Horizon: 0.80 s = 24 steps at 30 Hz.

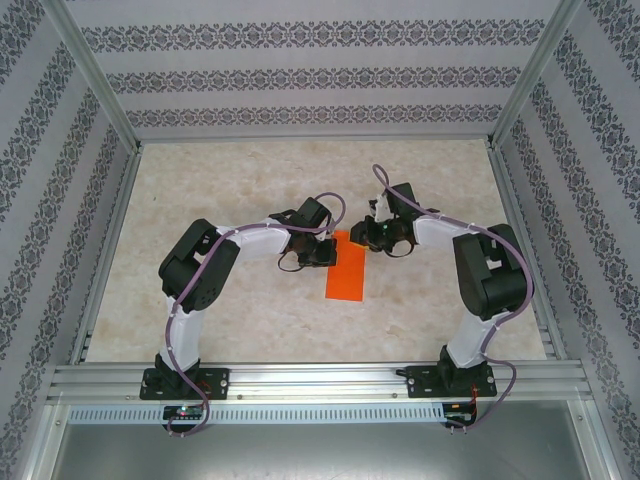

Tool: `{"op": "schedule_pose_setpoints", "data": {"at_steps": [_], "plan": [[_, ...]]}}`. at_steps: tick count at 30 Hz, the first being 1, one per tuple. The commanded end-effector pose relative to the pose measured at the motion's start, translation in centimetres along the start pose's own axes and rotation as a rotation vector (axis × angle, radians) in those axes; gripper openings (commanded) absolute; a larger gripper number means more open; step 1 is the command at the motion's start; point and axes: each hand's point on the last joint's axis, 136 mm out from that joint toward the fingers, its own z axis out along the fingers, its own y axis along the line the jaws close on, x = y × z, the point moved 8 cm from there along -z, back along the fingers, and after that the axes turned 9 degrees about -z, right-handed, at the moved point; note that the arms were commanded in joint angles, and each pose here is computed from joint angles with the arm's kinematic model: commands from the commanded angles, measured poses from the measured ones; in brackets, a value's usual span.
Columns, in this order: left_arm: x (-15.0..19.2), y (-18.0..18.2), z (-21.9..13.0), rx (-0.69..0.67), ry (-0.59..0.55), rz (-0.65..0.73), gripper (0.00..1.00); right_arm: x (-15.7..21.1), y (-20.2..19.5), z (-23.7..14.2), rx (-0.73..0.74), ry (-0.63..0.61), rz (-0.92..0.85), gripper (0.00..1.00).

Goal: Fold a paper plane with a square sheet of paper (pick it up from the middle)
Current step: Fold the square sheet of paper in half at the center of the table.

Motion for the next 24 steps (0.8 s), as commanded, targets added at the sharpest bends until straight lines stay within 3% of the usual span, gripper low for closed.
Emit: {"op": "schedule_pose_setpoints", "data": {"at_steps": [1,8,17,24], "plan": [[1.4,1.8,1.1,-0.118,0.062,-0.004,0.0,0.3,-1.6,1.2,0.019,0.032,0.022,0.24],[1.5,1.9,1.0,-0.121,0.054,-0.002,0.0,1.7,-3.3,2.5,0.043,0.068,0.065,0.24],[1.5,2.0,1.1,-0.12,0.058,-0.002,0.0,-1.0,-0.4,-0.1,-0.001,-0.002,0.0,0.25],[1.5,2.0,1.2,-0.123,0.061,0.001,0.0,-1.5,-1.6,1.0,0.001,0.014,0.021,0.25]]}}
